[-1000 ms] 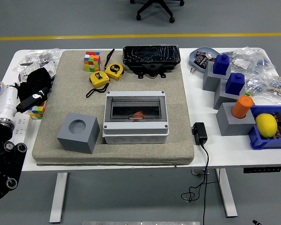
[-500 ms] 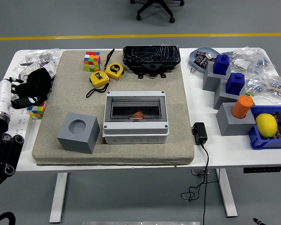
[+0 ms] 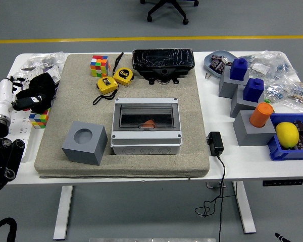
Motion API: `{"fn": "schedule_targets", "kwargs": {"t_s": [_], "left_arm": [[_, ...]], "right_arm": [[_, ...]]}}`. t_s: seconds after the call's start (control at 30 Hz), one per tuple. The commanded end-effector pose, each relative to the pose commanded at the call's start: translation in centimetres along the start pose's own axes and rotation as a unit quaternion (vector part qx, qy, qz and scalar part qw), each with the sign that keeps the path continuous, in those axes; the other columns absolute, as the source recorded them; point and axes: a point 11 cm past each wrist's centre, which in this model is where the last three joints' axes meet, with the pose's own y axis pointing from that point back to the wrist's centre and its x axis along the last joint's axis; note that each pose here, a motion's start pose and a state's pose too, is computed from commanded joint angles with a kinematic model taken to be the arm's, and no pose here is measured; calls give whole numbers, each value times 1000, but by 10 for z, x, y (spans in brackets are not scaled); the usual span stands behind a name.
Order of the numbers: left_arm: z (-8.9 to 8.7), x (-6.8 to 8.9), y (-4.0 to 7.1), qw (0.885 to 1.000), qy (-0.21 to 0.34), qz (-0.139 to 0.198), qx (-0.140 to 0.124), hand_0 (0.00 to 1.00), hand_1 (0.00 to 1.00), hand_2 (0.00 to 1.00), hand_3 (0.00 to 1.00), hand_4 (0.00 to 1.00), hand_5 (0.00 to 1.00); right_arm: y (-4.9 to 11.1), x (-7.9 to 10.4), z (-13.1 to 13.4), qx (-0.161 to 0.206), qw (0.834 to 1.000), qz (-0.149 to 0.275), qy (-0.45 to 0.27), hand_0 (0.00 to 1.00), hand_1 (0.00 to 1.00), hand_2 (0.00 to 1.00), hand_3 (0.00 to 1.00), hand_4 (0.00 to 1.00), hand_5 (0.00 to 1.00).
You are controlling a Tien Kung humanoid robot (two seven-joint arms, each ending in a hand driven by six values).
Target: Fetch the battery,place it into the box,close the lid of the box
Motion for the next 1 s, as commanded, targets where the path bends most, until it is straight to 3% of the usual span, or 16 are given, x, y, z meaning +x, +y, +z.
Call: {"fn": "schedule_targets", "kwargs": {"t_s": [0.07,0.1,0.27,0.3,0.67,0.7,0.87,0.9,1.0], "left_arm": [[0,0,-3,1000,-1,2,1,605,697,705,735,998,405],[0,-1,-3,1000,-2,2,1,561,692,722,724,998,402],[-2,-3,-6,1000,2,-4,11,561,692,722,724,998,402],[-2,-5,-6,1000,2,-10,15,465,612,628,675,998,386],[-3,-13,-5,999,3,-32,25,444,577,580,628,998,383],[-4,-14,-5,999,3,-32,27,341,430,506,528,998,346],[-6,-13,-4,999,5,-31,36,341,430,506,528,998,346],[-7,-13,-4,999,5,-30,40,293,307,447,484,998,274],[-11,-13,-4,998,7,-29,52,293,307,447,484,998,274]], "right_arm": [[0,1,-1,1,1000,2,-1,834,745,720,736,998,933],[0,2,-2,1,1000,2,-2,835,747,719,736,998,986],[0,2,-2,0,1000,4,0,835,747,719,736,998,986],[0,3,-2,0,1000,5,0,835,746,719,736,998,989],[0,3,-1,-2,1000,5,2,833,746,719,736,998,964],[0,3,-2,-1,1000,5,2,831,745,719,735,998,977],[0,2,-2,-1,1000,5,1,831,745,719,735,998,977],[0,2,-2,-1,1000,5,1,829,745,719,736,998,998],[0,3,-2,-1,1000,5,1,829,745,719,736,998,998]]}}
